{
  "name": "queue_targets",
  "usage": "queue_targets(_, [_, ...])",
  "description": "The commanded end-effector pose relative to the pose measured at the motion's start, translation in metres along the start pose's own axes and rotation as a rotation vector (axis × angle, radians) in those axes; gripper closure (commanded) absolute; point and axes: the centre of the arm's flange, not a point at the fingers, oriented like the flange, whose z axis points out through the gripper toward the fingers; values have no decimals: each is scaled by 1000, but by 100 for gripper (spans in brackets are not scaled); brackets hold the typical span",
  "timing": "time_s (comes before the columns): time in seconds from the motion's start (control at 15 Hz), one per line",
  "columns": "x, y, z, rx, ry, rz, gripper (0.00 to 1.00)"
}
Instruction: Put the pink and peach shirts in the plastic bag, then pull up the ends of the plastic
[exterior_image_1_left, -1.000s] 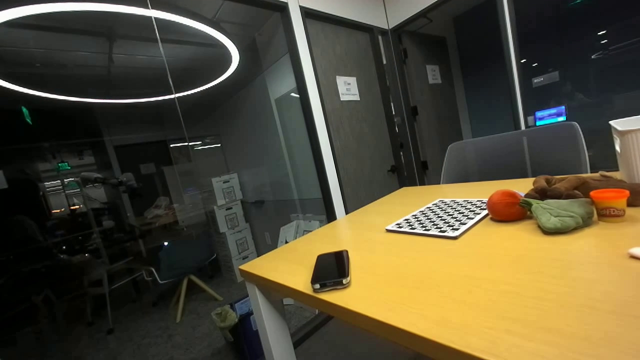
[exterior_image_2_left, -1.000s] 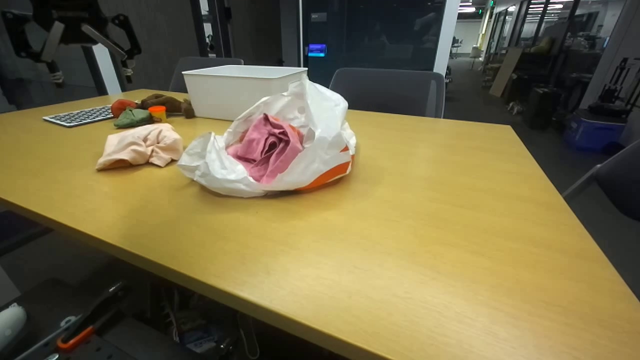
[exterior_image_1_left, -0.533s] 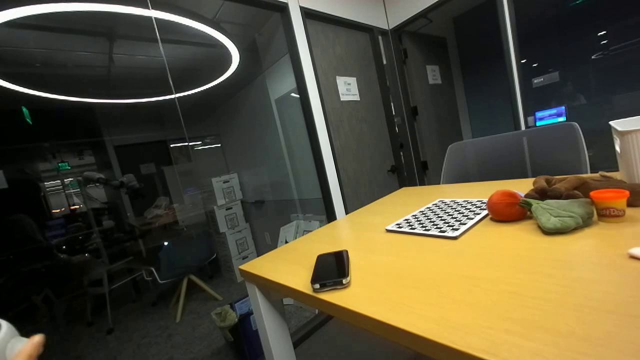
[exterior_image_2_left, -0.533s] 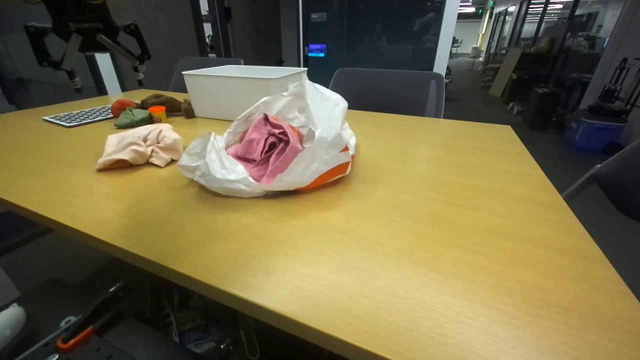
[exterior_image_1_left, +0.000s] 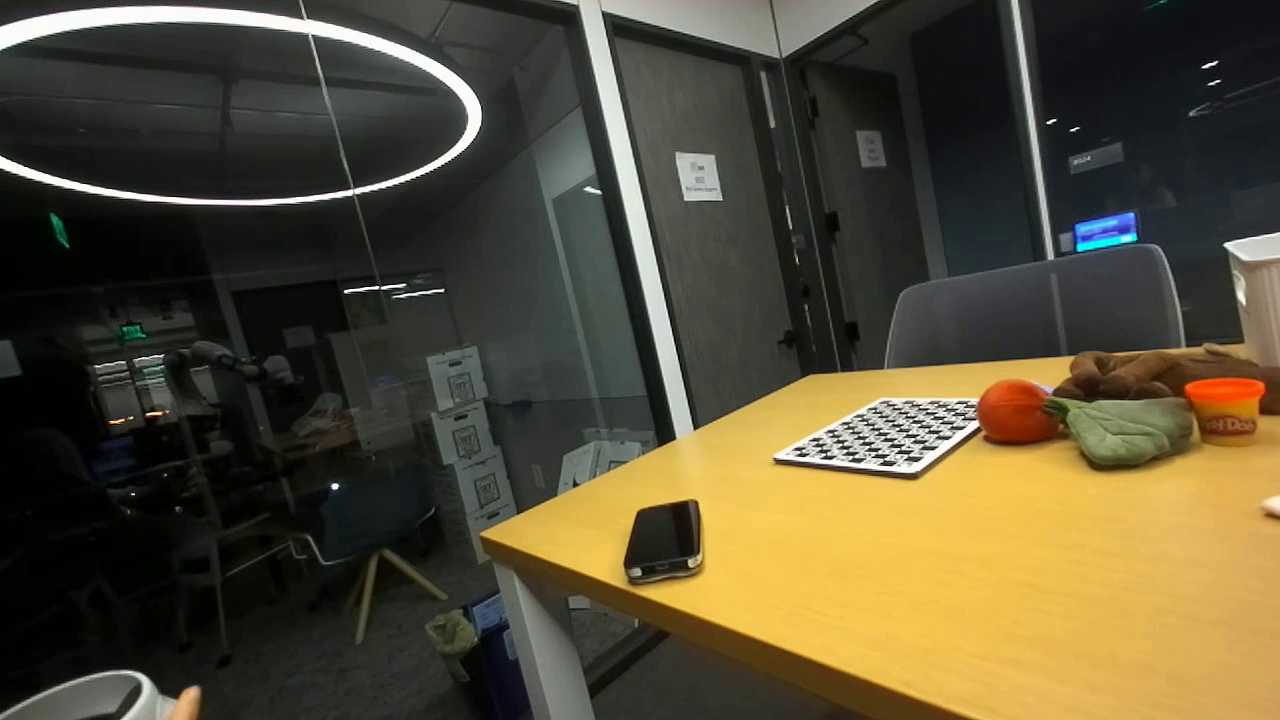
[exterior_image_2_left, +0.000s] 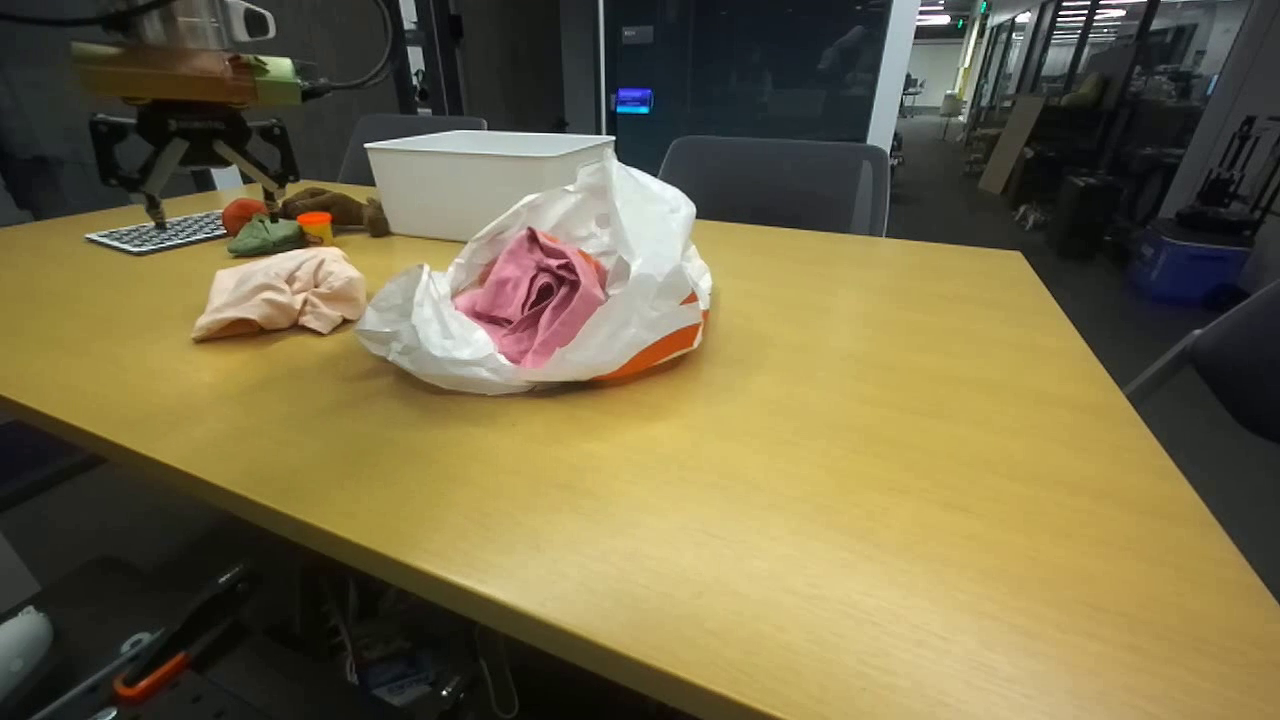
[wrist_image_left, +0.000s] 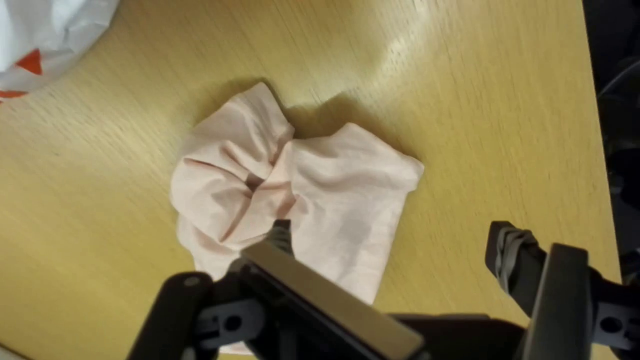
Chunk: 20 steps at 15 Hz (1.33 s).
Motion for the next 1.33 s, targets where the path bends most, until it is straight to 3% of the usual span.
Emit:
queue_targets(0.0, [40, 13, 32, 7, -8, -53, 0])
queue_targets(0.2, [59, 19, 63, 24, -39, -75, 0])
queue_targets(0.6, [76, 51, 98, -52, -111, -151, 0])
queue_targets(0.67, [75, 57, 100, -53, -117, -152, 25])
queue_targets(0.8, [72, 64, 99, -59, -121, -153, 34])
queue_targets(1.27, [66, 76, 90, -55, -107, -105, 89])
